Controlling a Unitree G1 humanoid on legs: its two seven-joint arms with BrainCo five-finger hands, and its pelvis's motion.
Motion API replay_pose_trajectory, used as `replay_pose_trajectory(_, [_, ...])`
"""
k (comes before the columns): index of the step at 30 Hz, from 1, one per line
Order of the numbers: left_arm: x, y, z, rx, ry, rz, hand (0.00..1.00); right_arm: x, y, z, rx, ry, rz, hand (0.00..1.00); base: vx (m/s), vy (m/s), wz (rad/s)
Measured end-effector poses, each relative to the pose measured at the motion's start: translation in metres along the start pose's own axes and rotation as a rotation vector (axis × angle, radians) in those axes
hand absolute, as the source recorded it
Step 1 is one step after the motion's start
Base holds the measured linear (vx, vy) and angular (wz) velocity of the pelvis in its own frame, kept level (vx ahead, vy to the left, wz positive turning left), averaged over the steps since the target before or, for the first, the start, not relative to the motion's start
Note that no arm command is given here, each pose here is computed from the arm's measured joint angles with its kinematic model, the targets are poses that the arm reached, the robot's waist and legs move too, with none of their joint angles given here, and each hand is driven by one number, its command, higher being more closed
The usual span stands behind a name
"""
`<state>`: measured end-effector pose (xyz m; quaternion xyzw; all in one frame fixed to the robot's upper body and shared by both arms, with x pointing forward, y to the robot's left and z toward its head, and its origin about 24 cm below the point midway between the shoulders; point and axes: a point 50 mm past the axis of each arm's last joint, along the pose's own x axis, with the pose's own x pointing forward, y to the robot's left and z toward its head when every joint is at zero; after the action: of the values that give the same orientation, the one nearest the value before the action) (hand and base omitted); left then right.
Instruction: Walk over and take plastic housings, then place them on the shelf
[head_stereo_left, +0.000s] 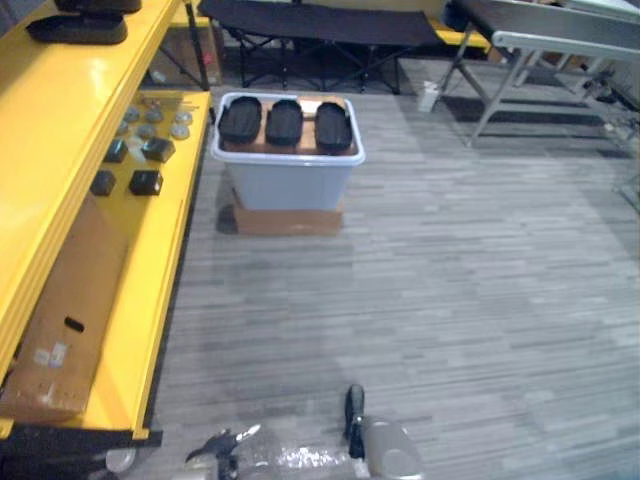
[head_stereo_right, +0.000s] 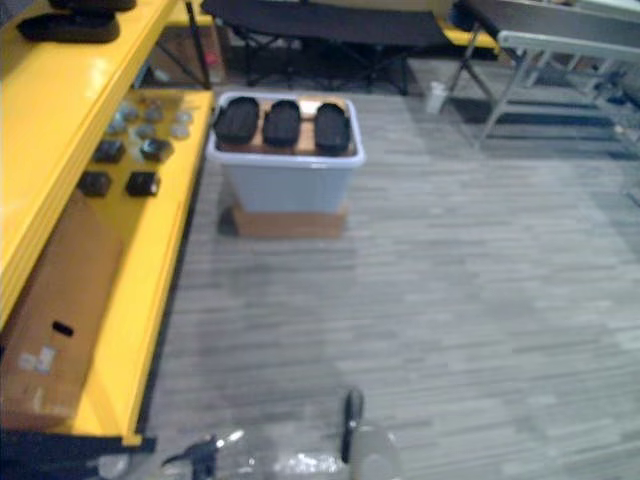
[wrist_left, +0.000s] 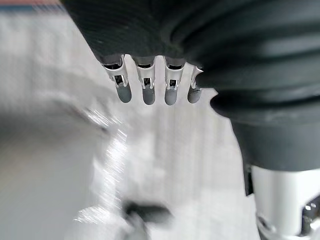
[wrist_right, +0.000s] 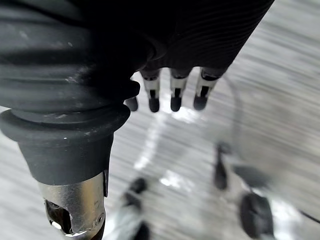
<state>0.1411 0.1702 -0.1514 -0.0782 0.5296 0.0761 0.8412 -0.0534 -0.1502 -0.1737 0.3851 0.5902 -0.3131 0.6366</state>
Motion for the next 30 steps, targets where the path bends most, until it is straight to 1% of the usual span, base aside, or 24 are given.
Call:
replay_pose_trajectory(2, [0.0,-0.01,0.007,-0.015,-0.016,-0.026,0.0,0.004,0.018,0.021,-0.038,-0.061,0.044,0.0,0.58,-0.327,0.14])
replay_pose_trajectory(3, [0.0,-0.012,0.005,-0.025,0.004,-0.03,0.0,0.003,0.015,0.039,-0.072,-0.119,0.034,0.0,0.53,-0.27,0.23])
replay_pose_trajectory(4, [-0.001,-0.007,0.003,-0.05,0.0,-0.015,0.0,0.002,0.016,0.06,-0.108,-0.188,0.034,0.0,0.59,-0.24,0.27])
replay_pose_trajectory(6, [-0.003,0.006,0.01,-0.103,-0.044,0.018,0.0,-0.005,0.026,0.106,-0.16,-0.353,0.061,0.0,0.43,-0.145,0.02])
replay_pose_trajectory(7, [-0.005,0.012,0.01,-0.125,-0.065,0.035,0.0,-0.009,0.034,0.122,-0.177,-0.411,0.082,0.0,0.33,-0.009,-0.3])
replay_pose_trajectory(8, [-0.008,0.027,0.01,-0.154,-0.093,0.075,0.0,-0.017,0.054,0.15,-0.206,-0.511,0.132,0.0,0.33,0.018,-0.36])
replay_pose_trajectory(9, [-0.01,0.033,0.005,-0.15,-0.083,0.095,0.0,-0.021,0.064,0.161,-0.216,-0.556,0.16,0.0,0.32,0.036,-0.58])
replay_pose_trajectory(11, [-0.02,0.055,-0.047,-0.117,0.058,0.17,0.0,-0.035,0.094,0.189,-0.268,-0.665,0.228,0.0,0.4,0.122,-0.73])
replay_pose_trajectory(12, [-0.025,0.06,-0.065,-0.101,0.117,0.189,0.0,-0.037,0.1,0.192,-0.286,-0.673,0.242,0.0,0.48,0.178,-0.7])
replay_pose_trajectory(13, [-0.034,0.068,-0.096,-0.089,0.222,0.213,0.0,-0.035,0.11,0.185,-0.302,-0.651,0.27,0.0,0.54,0.196,-0.44])
replay_pose_trajectory(14, [-0.038,0.069,-0.106,-0.077,0.257,0.216,0.0,-0.033,0.116,0.18,-0.309,-0.631,0.287,0.0,0.69,0.222,-0.2])
replay_pose_trajectory(16, [-0.035,0.063,-0.104,-0.077,0.254,0.179,0.0,-0.028,0.123,0.173,-0.323,-0.57,0.296,0.0,0.76,0.23,0.11])
replay_pose_trajectory(18, [-0.032,0.072,-0.089,-0.049,0.201,0.189,0.0,-0.02,0.121,0.159,-0.314,-0.498,0.284,0.0,0.59,0.154,-0.02])
replay_pose_trajectory(20, [-0.023,0.075,-0.053,0.001,0.096,0.198,0.0,-0.009,0.104,0.141,-0.3,-0.393,0.228,0.0,0.56,0.078,-0.08])
replay_pose_trajectory(21, [-0.021,0.076,-0.044,0.019,0.067,0.195,0.0,-0.005,0.096,0.133,-0.297,-0.357,0.206,0.0,0.5,0.014,0.06])
replay_pose_trajectory(23, [-0.02,0.078,-0.037,0.108,0.065,0.205,0.0,-0.001,0.084,0.12,-0.283,-0.309,0.177,0.0,0.43,-0.045,0.16])
replay_pose_trajectory(24, [-0.02,0.075,-0.038,0.117,0.073,0.204,0.0,0.001,0.075,0.112,-0.272,-0.287,0.158,0.0,0.47,-0.09,0.09])
replay_pose_trajectory(26, [-0.017,0.067,-0.035,0.079,0.055,0.186,0.0,0.001,0.058,0.106,-0.223,-0.27,0.117,0.0,0.38,-0.098,0.1])
replay_pose_trajectory(27, [-0.017,0.066,-0.037,0.068,0.062,0.194,0.0,0.001,0.042,0.096,-0.187,-0.253,0.083,0.0,0.3,-0.125,0.16])
replay_pose_trajectory(30, [-0.021,0.077,-0.043,0.063,0.083,0.239,0.0,0.0,0.023,0.069,-0.176,-0.195,0.045,0.0,0.44,-0.266,0.32])
